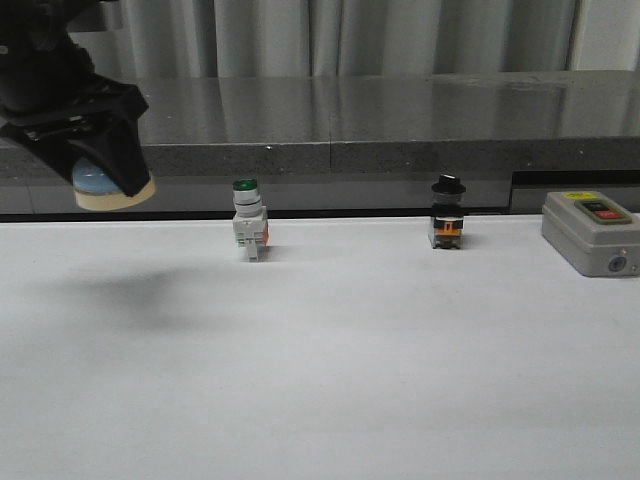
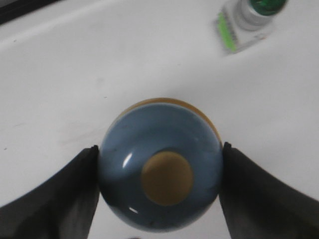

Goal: Place and press bell with both arms
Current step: 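Lift the bell with the left gripper and carry it toward table center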

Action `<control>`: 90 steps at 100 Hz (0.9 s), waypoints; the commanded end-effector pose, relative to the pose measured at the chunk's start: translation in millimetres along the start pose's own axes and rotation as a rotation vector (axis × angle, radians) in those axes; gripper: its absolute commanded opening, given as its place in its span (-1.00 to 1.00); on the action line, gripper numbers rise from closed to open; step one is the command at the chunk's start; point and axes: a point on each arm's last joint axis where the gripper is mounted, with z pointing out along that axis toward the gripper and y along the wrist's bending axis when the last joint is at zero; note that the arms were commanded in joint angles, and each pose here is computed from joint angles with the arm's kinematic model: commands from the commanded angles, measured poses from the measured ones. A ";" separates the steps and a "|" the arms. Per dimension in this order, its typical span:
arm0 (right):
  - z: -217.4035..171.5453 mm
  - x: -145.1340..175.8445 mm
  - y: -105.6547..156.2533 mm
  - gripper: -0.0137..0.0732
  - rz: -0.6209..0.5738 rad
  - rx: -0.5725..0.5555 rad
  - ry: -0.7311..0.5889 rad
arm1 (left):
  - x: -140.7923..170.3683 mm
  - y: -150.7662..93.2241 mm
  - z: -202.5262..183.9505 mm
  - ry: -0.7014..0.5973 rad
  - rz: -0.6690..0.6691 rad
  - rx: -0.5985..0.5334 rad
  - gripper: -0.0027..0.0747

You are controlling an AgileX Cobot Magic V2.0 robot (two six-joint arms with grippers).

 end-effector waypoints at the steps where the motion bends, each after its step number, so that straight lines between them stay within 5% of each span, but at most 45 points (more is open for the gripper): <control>1: -2.7 -13.1 0.3 -0.82 -0.012 -0.002 -0.115 | -14.0 -24.2 -26.8 -0.104 0.054 0.025 -0.32; 47: -2.7 -13.1 0.3 -0.82 -0.012 -0.002 -0.115 | -27.7 -122.9 -18.9 -0.262 0.275 0.123 -0.32; 90: -2.7 -13.1 0.3 -0.82 -0.012 -0.002 -0.115 | -47.9 -167.9 38.5 -0.122 0.360 0.191 -0.32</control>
